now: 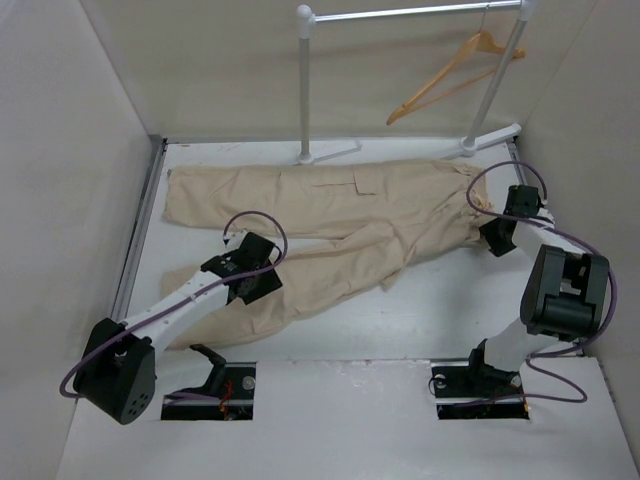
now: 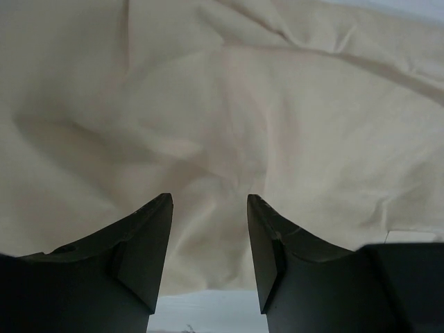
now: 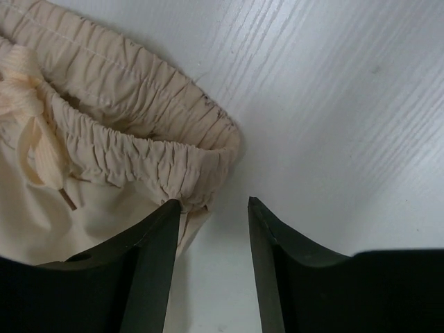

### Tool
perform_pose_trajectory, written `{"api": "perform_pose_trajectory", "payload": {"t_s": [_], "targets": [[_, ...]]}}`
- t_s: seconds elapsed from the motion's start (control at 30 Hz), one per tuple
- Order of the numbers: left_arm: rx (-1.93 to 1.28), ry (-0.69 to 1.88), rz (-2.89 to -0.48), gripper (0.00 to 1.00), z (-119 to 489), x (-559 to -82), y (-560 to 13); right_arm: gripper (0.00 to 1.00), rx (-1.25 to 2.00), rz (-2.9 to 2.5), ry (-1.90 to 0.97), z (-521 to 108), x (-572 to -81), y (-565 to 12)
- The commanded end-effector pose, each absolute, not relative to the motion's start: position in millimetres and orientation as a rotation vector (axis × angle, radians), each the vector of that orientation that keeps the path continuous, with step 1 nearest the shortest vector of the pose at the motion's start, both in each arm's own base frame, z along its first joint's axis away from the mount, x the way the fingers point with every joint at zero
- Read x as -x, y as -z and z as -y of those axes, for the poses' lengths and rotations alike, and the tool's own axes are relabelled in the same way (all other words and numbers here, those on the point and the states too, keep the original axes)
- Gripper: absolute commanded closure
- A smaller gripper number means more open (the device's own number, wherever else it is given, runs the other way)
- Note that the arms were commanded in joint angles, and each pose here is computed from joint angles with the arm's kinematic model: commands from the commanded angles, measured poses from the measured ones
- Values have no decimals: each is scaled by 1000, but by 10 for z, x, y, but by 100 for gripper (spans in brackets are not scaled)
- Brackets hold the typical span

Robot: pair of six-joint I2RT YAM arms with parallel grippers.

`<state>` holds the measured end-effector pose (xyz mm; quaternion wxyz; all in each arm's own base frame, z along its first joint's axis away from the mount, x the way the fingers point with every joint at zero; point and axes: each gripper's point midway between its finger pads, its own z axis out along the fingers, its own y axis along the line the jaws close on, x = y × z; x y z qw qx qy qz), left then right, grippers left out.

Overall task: Place the trousers on the hanger
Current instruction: Flatten out the trousers at the center of the board.

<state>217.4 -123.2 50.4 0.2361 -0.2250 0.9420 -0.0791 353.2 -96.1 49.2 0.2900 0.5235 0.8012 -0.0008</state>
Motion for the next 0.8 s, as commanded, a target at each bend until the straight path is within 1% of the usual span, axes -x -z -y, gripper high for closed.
{"api": "perform_pose_trajectory", "payload": {"t_s": [0.0,0.07,0.13,0.17,0.23,0.3,0.37,0.43,0.6,0.77], "targets": [[620,221,-2636,54,1230,-1954,-432,52,-1372,-2073,-62,1017,-3830,-632],[626,211,-2653,54,1200,-1889,-347,57,-1398,-2090,-68,1007,-3845,-536],[647,173,-2660,54,1128,-1866,-277,68,-1412,-2096,-69,999,-3859,-471],[666,161,-2656,56,1091,-1871,-248,79,-1424,-2092,-64,999,-3865,-458],[715,133,-2630,67,975,-1902,-204,91,-1425,-2060,-46,1037,-3856,-530],[776,96,-2596,79,822,-1943,-175,97,-1412,-2034,-2,1097,-3793,-659],[830,64,-2575,90,671,-1978,-165,100,-1398,-2011,34,1144,-3689,-820],[853,61,-2542,94,558,-2064,-225,100,-1390,-1976,54,1232,-3569,-1008],[898,74,-2418,96,308,-2350,-624,100,-1388,-1914,94,1412,-3257,-1369],[899,86,-2379,96,257,-2569,-851,100,-1446,-1891,128,1514,-2966,-1441]]}}
